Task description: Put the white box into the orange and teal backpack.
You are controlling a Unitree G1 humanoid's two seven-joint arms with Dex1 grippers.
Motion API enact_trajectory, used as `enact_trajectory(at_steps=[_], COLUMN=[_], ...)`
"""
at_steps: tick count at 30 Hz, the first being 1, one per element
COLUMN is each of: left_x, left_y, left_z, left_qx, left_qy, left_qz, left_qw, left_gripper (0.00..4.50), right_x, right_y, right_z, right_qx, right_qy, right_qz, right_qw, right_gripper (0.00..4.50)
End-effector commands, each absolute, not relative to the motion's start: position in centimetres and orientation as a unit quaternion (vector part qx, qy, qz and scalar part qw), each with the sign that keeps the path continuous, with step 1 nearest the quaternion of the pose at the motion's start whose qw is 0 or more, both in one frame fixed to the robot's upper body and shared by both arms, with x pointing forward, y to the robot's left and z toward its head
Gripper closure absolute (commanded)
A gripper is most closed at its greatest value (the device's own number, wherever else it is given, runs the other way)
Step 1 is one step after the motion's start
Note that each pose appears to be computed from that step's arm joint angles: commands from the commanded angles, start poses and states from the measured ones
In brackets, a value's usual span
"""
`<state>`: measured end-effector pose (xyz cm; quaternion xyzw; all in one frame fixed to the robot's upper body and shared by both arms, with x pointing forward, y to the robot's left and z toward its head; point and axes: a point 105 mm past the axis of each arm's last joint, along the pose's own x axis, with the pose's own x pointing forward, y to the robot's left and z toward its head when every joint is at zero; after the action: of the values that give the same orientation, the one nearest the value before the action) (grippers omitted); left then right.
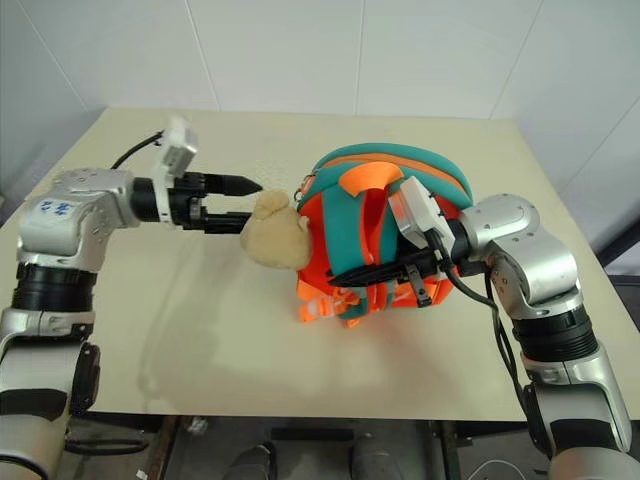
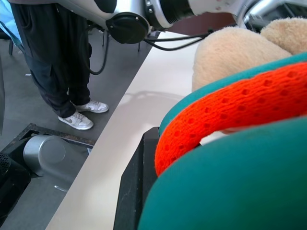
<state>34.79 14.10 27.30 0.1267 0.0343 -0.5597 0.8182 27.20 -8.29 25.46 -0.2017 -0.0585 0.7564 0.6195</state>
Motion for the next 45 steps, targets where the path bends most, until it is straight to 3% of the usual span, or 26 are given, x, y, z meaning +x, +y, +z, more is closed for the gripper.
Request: enact_trajectory(at_steps=[1,2,5,12,18,22,31,38,45], left_x=[33.6,33.7,34.7,36.4,37.5,38.5,37.4,36.3,35.9], left_y=[13.8,13.8,14.1,13.8,11.5,9.2,4.6,4.5,5.5], left_z=[27.8,27.6,27.7,27.5,26.8,27.0,24.8,24.0,26.5], left_qx=[0.134,0.119,0.097,0.079,0.061,0.051,0.048,0.070,0.058], left_qy=[0.028,0.033,0.016,0.017,0.021,0.020,0.049,0.072,0.041], left_qz=[-0.558,-0.553,-0.515,-0.496,-0.529,-0.550,-0.622,-0.633,-0.619], left_qw=[0.818,0.824,0.852,0.864,0.846,0.833,0.780,0.767,0.783], left_gripper=[0.05,0.05,0.59,2.85,4.49,4.49,4.49,4.49,4.49], right_x=[26.9,26.9,26.9,26.9,27.0,27.2,27.3,27.4,27.4], right_y=[-8.0,-8.0,-8.0,-7.9,-7.8,-7.8,-7.7,-7.6,-7.4], right_z=[26.4,26.4,26.3,26.3,26.4,26.6,26.6,26.6,26.6], right_qx=[-0.215,-0.215,-0.214,-0.213,-0.215,-0.216,-0.218,-0.219,-0.219], right_qy=[-0.081,-0.081,-0.081,-0.083,-0.084,-0.086,-0.088,-0.088,-0.091], right_qz=[0.758,0.758,0.757,0.754,0.752,0.750,0.747,0.746,0.747], right_qw=[0.610,0.611,0.611,0.615,0.617,0.619,0.622,0.623,0.621], right_gripper=[4.50,4.50,4.50,4.50,4.50,4.50,4.50,4.50,4.50])
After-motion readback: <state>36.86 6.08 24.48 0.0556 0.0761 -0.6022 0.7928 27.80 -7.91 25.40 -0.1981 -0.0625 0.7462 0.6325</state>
